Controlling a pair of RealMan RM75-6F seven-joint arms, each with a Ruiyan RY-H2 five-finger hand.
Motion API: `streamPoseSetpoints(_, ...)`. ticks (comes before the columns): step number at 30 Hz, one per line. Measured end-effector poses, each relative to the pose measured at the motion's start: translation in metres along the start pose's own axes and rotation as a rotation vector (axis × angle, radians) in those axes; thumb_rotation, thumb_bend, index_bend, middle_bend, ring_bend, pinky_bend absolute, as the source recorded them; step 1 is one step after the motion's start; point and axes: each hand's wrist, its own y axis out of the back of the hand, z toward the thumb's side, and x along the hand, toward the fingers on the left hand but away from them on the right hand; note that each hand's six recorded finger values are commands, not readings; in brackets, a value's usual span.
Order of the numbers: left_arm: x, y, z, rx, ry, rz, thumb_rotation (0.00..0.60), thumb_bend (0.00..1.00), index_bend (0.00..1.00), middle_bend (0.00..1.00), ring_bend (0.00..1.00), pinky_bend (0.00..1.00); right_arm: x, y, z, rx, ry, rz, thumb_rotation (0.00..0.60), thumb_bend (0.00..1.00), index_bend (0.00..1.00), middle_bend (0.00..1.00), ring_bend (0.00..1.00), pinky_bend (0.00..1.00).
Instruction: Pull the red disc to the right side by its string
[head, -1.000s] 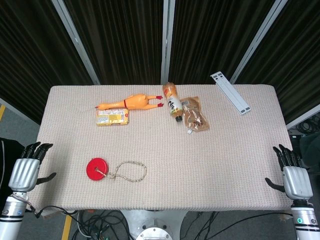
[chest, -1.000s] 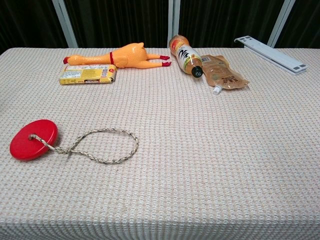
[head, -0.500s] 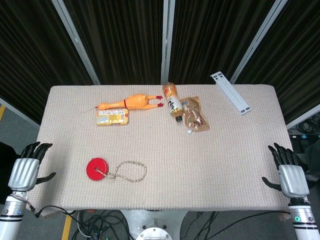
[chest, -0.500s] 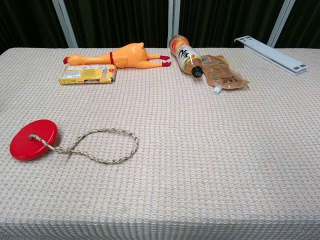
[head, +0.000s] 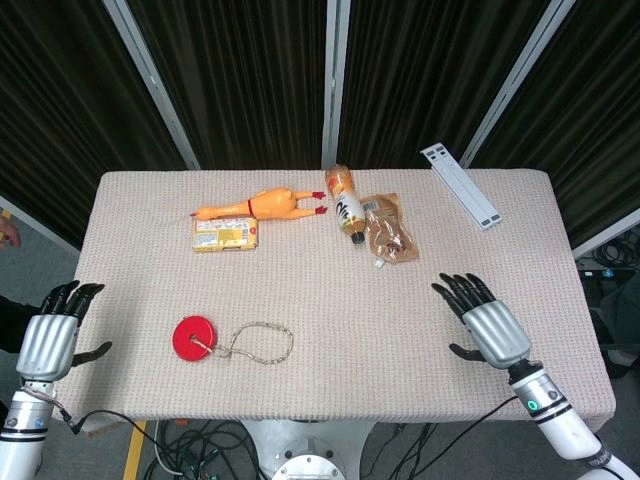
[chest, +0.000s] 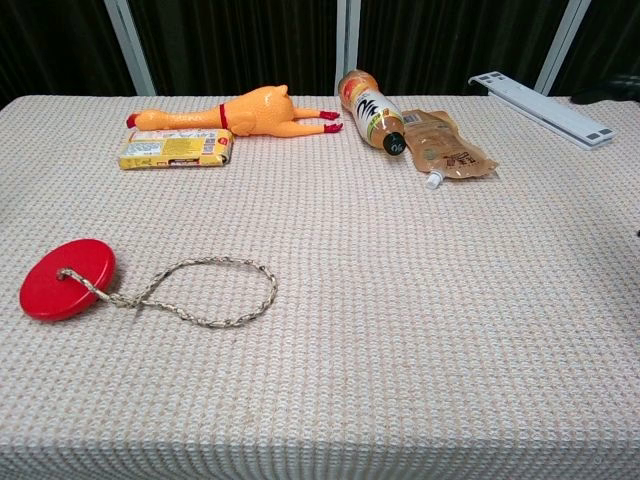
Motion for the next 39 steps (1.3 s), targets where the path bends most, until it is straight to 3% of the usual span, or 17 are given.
streamPoseSetpoints(7, -0.004, 0.000, -0.009, 0.006, 0.034, -0.002, 0.600, 0.02, 0.17, 0.17, 0.10, 0.14, -0.048, 0.000, 0.066, 0.077, 0.213, 0.088, 0.600, 0.10, 0.00, 0.00, 0.00, 0.00)
streamPoseSetpoints(13, -0.006, 0.001, -0.016, 0.008, 0.051, 0.002, 0.600, 0.02, 0.17, 0.17, 0.10, 0.14, -0.088, -0.009, 0.115, 0.085, 0.330, 0.153, 0.600, 0.13, 0.00, 0.00, 0.00, 0.00)
streamPoseSetpoints(19, -0.007, 0.000, -0.021, 0.011, 0.066, 0.000, 0.600, 0.02, 0.17, 0.17, 0.10, 0.14, -0.115, -0.025, 0.150, 0.031, 0.399, 0.258, 0.600, 0.20, 0.00, 0.00, 0.00, 0.00)
streamPoseSetpoints(23, -0.007, 0.001, -0.024, 0.011, 0.074, 0.003, 0.600, 0.02, 0.17, 0.17, 0.10, 0.14, -0.127, -0.034, 0.169, 0.035, 0.442, 0.288, 0.600, 0.21, 0.00, 0.00, 0.00, 0.00)
streamPoseSetpoints(39, -0.010, 0.006, -0.032, 0.011, 0.090, 0.014, 0.600, 0.02, 0.17, 0.17, 0.10, 0.14, -0.135, -0.070, 0.203, 0.073, 0.518, 0.402, 0.600, 0.23, 0.00, 0.04, 0.00, 0.00)
